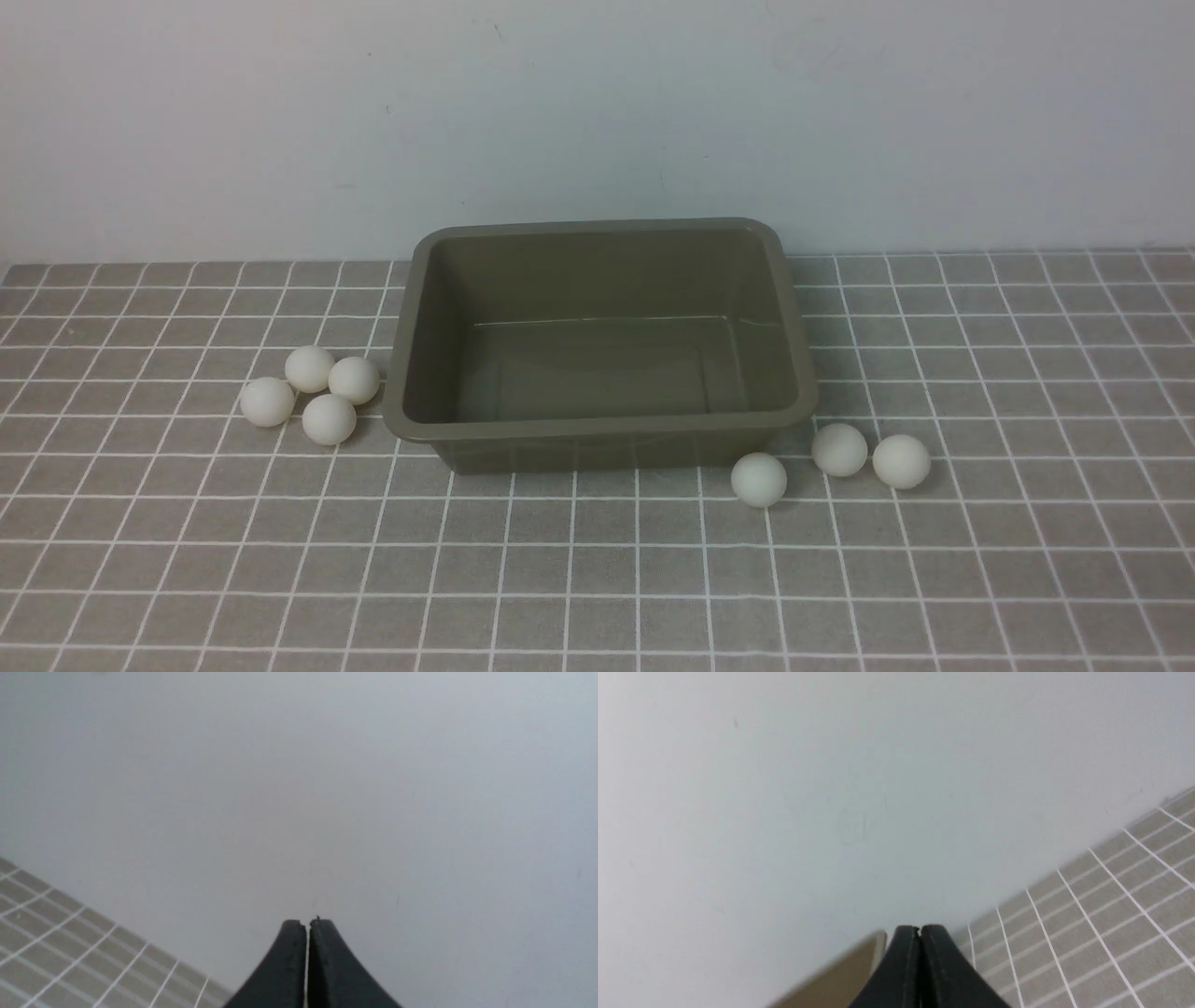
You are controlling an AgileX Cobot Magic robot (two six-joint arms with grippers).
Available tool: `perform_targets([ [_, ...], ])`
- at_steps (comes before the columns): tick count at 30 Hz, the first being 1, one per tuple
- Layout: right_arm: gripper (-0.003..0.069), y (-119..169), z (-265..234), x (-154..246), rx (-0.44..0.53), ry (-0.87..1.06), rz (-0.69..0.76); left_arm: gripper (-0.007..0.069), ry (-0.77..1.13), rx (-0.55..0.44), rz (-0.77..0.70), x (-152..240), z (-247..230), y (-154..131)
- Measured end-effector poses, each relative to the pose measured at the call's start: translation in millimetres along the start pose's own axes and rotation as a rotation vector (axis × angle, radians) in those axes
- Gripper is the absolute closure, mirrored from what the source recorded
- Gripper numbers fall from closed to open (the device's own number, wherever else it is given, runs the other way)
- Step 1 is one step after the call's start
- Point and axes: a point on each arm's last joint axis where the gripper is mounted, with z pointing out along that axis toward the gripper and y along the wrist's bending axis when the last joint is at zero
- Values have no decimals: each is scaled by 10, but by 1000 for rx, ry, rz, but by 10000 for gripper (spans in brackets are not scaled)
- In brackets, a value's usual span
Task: Put the table tennis balls into the box on the grey coffee tablecloth.
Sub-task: 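Reach for and grasp a ping pong ball on the table beside the basket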
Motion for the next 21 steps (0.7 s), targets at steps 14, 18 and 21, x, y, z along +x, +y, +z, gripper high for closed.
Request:
perform_targets([
  [14, 669, 647, 91, -581, -45, 164, -117, 630, 667, 19, 248, -391, 872, -838],
  [18, 669, 872, 329, -726, 69, 524, -319, 630, 1047, -39, 366, -65, 1319, -745],
  [21, 669, 936, 492, -760, 101, 702, -426, 630, 1209, -79, 423, 130, 1612, -641],
])
